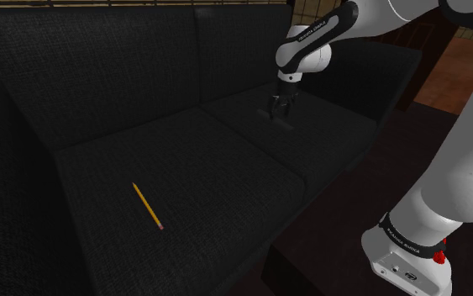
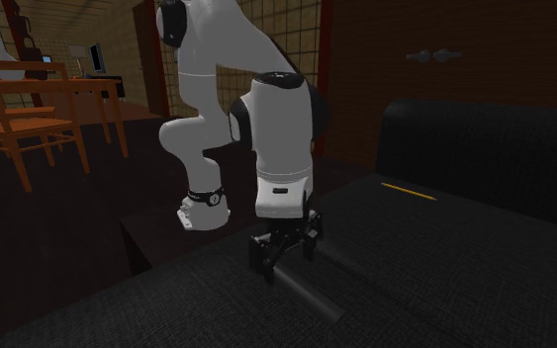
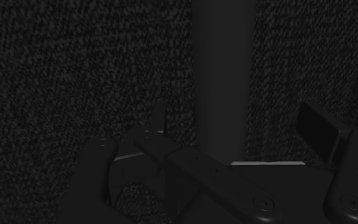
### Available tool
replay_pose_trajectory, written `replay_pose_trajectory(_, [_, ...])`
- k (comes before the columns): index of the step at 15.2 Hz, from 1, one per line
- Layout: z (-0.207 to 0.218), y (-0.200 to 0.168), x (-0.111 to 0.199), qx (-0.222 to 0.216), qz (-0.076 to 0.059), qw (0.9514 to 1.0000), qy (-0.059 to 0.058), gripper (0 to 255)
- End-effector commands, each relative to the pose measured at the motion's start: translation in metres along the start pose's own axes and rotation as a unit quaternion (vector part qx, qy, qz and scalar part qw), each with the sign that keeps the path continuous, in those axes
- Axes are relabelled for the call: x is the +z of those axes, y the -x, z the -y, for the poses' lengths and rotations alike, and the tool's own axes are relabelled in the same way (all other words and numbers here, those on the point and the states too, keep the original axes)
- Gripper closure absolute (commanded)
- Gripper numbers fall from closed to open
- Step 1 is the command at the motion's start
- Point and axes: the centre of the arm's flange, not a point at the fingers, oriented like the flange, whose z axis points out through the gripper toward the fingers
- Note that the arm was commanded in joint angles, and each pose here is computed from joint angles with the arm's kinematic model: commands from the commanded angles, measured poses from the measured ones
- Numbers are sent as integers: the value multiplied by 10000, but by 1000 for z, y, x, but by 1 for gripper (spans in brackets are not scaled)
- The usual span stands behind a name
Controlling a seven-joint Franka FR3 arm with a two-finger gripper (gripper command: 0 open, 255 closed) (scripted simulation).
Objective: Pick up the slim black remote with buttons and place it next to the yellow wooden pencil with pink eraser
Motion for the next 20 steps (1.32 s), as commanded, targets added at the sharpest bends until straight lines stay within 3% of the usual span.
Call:
replay_pose_trajectory(1, [-1, -1, 11, 2, -2, 10000, 0, 0])
replay_pose_trajectory(10, [-1, -1, 19, 2, -2, 10000, 0, 0])
replay_pose_trajectory(11, [-1, -1, 19, 2, -2, 10000, 0, 255])
replay_pose_trajectory(20, [-1, -1, 19, 2, -2, 10000, 0, 255])
